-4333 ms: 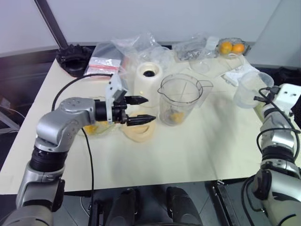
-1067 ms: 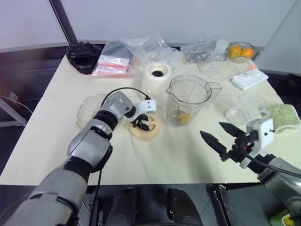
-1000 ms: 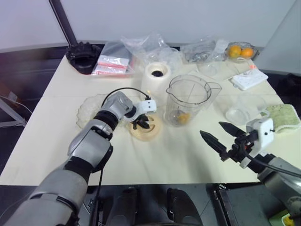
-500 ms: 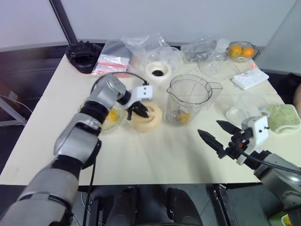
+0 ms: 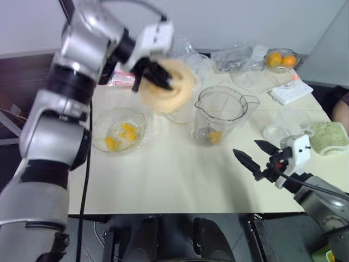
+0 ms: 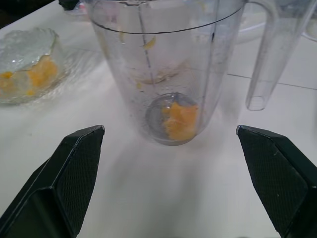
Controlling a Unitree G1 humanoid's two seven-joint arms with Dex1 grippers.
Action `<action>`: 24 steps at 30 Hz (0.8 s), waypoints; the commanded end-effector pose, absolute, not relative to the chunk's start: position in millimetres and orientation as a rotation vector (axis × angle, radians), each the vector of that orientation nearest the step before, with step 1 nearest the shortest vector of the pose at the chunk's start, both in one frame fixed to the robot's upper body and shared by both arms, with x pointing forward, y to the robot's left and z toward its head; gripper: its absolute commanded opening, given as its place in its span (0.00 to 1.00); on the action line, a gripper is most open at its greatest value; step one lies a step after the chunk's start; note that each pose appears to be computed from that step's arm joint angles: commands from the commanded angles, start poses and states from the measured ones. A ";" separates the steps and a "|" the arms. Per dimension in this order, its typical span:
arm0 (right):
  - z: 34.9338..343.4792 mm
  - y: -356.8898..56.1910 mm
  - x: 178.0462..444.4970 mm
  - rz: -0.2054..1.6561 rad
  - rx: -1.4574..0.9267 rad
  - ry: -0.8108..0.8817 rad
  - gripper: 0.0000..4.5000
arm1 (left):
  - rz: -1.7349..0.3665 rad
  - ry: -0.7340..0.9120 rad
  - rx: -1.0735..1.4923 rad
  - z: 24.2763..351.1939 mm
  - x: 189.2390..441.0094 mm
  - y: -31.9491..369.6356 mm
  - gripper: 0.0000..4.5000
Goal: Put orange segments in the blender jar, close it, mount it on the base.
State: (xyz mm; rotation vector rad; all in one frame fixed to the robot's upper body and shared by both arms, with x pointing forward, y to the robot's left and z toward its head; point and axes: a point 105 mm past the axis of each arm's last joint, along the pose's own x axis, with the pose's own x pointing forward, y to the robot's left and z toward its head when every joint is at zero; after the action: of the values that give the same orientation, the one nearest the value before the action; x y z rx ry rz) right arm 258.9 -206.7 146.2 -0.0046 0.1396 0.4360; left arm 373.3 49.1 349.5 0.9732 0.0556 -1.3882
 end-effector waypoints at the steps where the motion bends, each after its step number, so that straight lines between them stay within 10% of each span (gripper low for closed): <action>1: 158.7 -210.7 268.9 0.398 -0.008 0.066 1.00 | -1.336 -0.023 0.875 373.0 379.7 23.7 0.05; 24: 160.7 -211.4 268.7 0.151 -0.022 -0.057 1.00 | -1.324 0.127 0.870 306.7 383.9 -73.1 0.05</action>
State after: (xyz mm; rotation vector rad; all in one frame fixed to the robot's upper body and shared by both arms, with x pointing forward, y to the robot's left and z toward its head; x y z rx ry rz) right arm 271.9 -215.6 145.8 -0.0032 0.0095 0.1458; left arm 388.3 -67.9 293.2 0.8551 0.1721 -1.3193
